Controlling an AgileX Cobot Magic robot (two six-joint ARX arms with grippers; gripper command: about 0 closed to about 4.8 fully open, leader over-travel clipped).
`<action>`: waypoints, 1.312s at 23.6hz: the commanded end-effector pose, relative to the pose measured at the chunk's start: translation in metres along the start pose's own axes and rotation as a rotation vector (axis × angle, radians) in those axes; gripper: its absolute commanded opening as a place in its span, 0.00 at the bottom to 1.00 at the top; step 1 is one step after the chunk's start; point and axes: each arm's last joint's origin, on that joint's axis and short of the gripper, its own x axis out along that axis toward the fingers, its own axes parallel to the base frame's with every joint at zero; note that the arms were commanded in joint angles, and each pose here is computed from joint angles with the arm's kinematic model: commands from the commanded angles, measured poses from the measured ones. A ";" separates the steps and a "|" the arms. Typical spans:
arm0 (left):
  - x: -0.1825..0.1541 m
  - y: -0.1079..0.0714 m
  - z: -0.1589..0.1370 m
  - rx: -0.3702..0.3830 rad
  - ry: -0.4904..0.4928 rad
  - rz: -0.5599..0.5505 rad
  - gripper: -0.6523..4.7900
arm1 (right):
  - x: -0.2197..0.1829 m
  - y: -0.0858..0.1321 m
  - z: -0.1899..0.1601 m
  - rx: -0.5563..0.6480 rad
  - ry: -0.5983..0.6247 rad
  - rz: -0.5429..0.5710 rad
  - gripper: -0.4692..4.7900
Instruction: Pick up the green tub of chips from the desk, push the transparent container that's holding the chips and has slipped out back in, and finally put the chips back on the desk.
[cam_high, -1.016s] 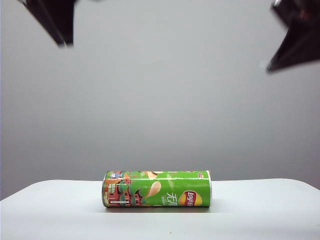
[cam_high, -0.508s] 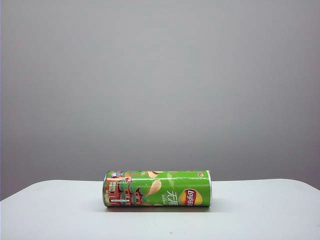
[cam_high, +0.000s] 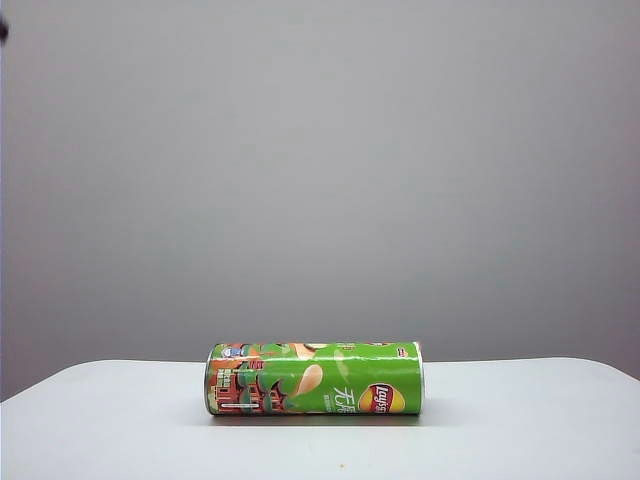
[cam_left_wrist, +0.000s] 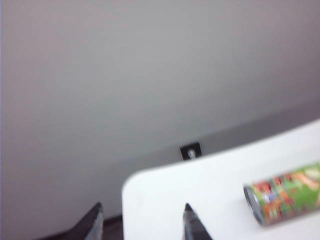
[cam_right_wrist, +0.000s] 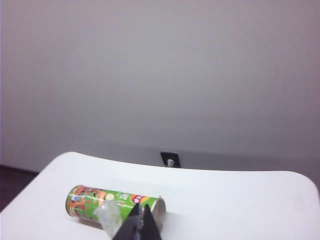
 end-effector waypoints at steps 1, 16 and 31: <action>-0.003 -0.005 -0.014 -0.064 -0.081 -0.056 0.49 | -0.004 -0.001 -0.013 0.049 -0.092 0.020 0.08; -0.021 -0.018 -0.080 -0.271 -0.291 -0.072 0.50 | 0.004 -0.020 -0.077 0.119 -0.116 -0.099 0.08; -0.009 -0.018 -0.109 -0.301 -0.210 -0.075 0.43 | 0.010 -0.032 -0.108 0.126 -0.035 -0.257 0.08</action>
